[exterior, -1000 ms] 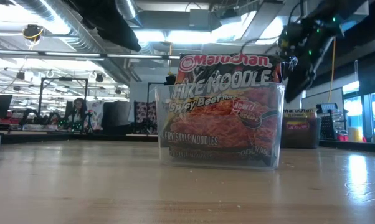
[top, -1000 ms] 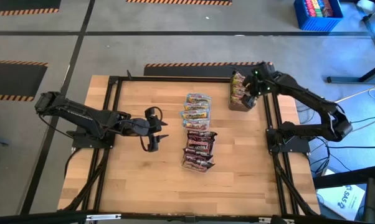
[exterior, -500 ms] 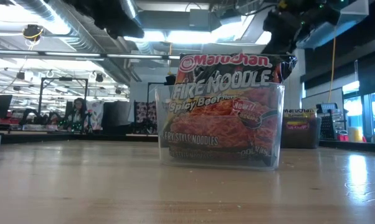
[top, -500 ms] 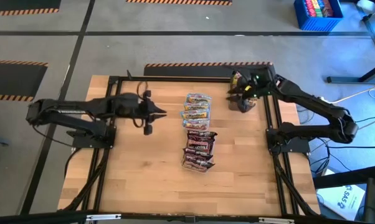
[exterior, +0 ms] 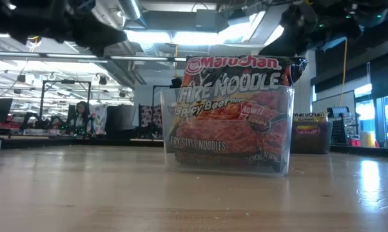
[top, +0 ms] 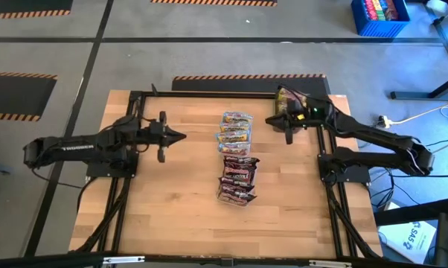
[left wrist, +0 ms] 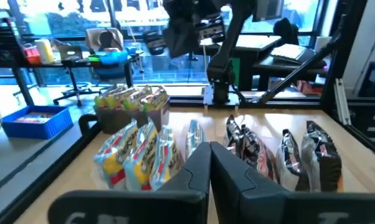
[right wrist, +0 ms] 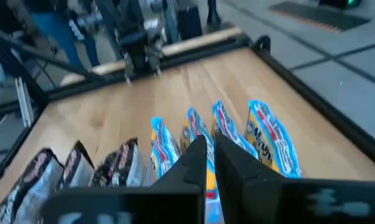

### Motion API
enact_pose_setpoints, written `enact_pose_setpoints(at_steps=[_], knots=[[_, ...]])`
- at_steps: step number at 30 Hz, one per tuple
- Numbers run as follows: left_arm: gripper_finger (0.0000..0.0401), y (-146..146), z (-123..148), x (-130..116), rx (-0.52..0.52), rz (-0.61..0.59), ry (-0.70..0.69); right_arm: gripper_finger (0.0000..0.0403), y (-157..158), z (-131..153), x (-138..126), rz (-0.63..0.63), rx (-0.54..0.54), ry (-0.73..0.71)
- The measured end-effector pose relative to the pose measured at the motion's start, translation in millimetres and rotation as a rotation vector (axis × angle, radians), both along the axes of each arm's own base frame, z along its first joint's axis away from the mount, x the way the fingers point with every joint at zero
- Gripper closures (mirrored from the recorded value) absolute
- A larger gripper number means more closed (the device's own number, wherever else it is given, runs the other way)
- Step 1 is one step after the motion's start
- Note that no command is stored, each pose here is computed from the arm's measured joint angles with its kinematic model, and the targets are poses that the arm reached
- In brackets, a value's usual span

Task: Sort Maruchan noodles
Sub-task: Return to Home Position

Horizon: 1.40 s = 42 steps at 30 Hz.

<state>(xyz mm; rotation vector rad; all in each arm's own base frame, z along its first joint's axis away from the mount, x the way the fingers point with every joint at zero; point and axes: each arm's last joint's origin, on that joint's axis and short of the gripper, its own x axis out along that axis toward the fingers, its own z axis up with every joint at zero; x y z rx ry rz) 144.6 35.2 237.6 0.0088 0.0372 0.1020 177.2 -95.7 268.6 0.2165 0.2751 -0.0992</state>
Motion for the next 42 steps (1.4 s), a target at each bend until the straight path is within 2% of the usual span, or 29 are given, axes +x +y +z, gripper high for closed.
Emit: enact_pose_setpoints(at_steps=[6, 15, 23, 29, 32, 38, 42], knots=[[0.0396, -3, -15, -19, -0.020, 0.023, -0.060, 0.0401, 16, -5, -20, -0.042, -0.041, -0.104], [0.0397, -6, -39, -35, -0.087, 0.092, -0.127, 0.0401, 42, -20, -59, -0.228, -0.107, -0.259], [0.0396, -6, -60, -41, -0.131, 0.158, -0.151, 0.0402, 59, -62, -79, -0.274, -0.050, -0.339], [0.0399, -7, -64, -42, -0.139, 0.120, -0.127, 0.0402, 64, -89, -80, -0.291, -0.049, -0.323], [0.0396, -7, -65, -42, -0.118, 0.111, -0.112, 0.0402, 66, -100, -80, -0.258, -0.043, -0.308], [0.0395, -8, -65, -45, -0.086, 0.120, -0.112, 0.0402, 70, -100, -83, -0.144, -0.054, -0.309], [0.0395, -8, -68, -47, -0.092, 0.124, -0.082, 0.0402, 71, -99, -83, -0.136, -0.054, -0.315]])
